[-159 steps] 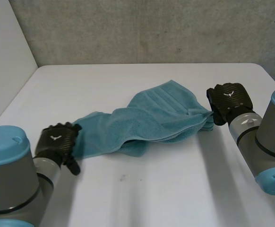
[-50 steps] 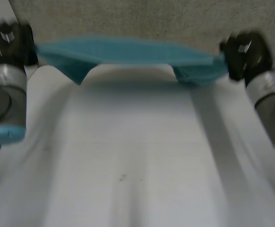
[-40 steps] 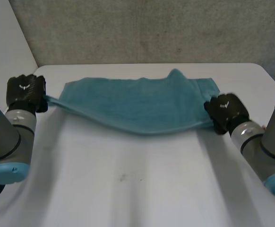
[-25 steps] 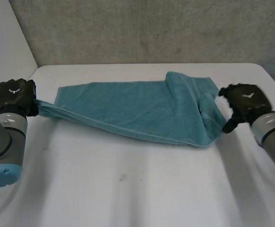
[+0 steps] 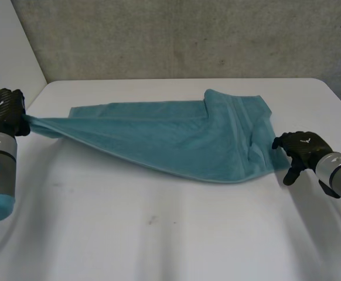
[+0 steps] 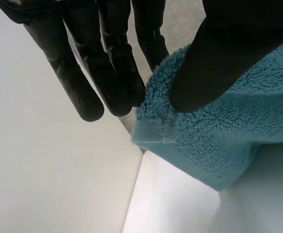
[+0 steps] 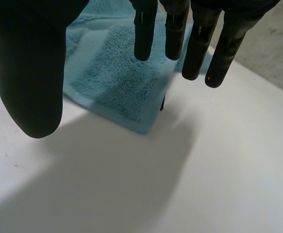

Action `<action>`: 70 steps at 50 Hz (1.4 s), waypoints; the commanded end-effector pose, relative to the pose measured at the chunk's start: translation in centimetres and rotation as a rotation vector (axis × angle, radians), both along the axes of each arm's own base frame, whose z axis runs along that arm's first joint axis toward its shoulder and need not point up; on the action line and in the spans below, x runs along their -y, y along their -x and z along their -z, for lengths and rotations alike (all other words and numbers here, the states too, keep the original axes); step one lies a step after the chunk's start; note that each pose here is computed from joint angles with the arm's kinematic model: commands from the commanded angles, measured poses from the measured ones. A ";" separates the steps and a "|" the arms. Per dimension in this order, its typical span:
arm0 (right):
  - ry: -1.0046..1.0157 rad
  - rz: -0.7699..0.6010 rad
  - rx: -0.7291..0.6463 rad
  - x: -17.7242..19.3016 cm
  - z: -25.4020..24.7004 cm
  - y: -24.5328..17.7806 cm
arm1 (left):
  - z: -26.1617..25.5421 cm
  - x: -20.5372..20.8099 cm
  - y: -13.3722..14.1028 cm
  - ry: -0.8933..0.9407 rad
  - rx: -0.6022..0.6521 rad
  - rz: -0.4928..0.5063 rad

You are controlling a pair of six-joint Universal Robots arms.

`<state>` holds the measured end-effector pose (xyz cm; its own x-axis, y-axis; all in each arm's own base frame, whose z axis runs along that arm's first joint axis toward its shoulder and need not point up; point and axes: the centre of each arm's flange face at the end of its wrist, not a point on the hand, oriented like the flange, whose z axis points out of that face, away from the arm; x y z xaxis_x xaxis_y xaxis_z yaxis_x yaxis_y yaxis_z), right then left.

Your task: Fold the laundry

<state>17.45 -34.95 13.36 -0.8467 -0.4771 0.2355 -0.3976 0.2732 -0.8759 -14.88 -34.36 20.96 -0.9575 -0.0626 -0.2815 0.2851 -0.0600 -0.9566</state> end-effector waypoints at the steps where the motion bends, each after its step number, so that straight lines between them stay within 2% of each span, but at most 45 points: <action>1: -0.057 0.012 0.121 0.3 0.5 -1.9 | 0.0 -0.1 0.0 -0.004 -0.005 0.006; 18: -0.090 -0.021 0.151 -0.3 1.7 -3.9 | 0.4 -0.3 0.4 -0.014 -0.004 0.019; 30: -0.001 -0.007 0.144 0.7 1.1 -4.6 | 0.3 -0.4 0.4 -0.014 -0.005 0.020; 43: 0.048 0.080 0.108 2.3 1.1 -4.8 | 0.3 -0.4 0.4 -0.014 -0.003 0.017; 46: 0.086 0.115 0.102 2.5 -0.4 -4.2 | 0.2 -0.5 0.5 -0.016 -0.001 0.018; 48: 0.130 0.125 0.101 2.4 -2.3 -3.9 | 0.2 -0.5 0.4 -0.021 0.001 0.018; 50: 0.217 0.123 0.103 1.5 -6.6 -3.5 | 0.1 -0.7 0.4 -0.025 0.003 0.018; 51: 0.218 0.123 0.103 1.5 -6.6 -3.5 | -0.2 -0.9 0.4 -0.027 0.003 0.018; 56: 0.216 0.089 -0.010 -0.7 -8.9 -2.6 | -1.6 -2.0 0.3 -0.048 0.010 0.019; 58: 0.170 0.074 -0.145 -2.5 -9.7 -1.0 | -1.9 -2.5 0.3 -0.068 0.013 0.021; 61: 0.138 0.063 -0.216 -3.5 -9.7 -0.1 | -2.5 -4.1 0.2 -0.132 0.020 0.023; 63: 0.085 0.028 -0.341 -5.4 -9.8 1.0 | -2.6 -5.8 -0.2 -0.221 0.038 0.017; 64: 0.085 0.027 -0.341 -5.4 -9.8 1.0 | -2.6 -5.8 -0.2 -0.222 0.038 0.017; 66: 0.043 -0.021 -0.458 -7.6 -10.1 1.6 | -2.4 -6.7 -0.4 -0.273 0.057 0.016; 70: -0.025 -0.072 -0.551 -9.6 -9.9 2.5 | -2.2 -9.4 -0.8 -0.393 0.129 0.019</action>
<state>16.34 -28.89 23.44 -0.7050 -0.4325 0.5621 -0.6866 0.2176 -0.6937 -14.58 -28.05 23.42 -0.9409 0.0311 -0.3373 0.3375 0.1714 -0.9256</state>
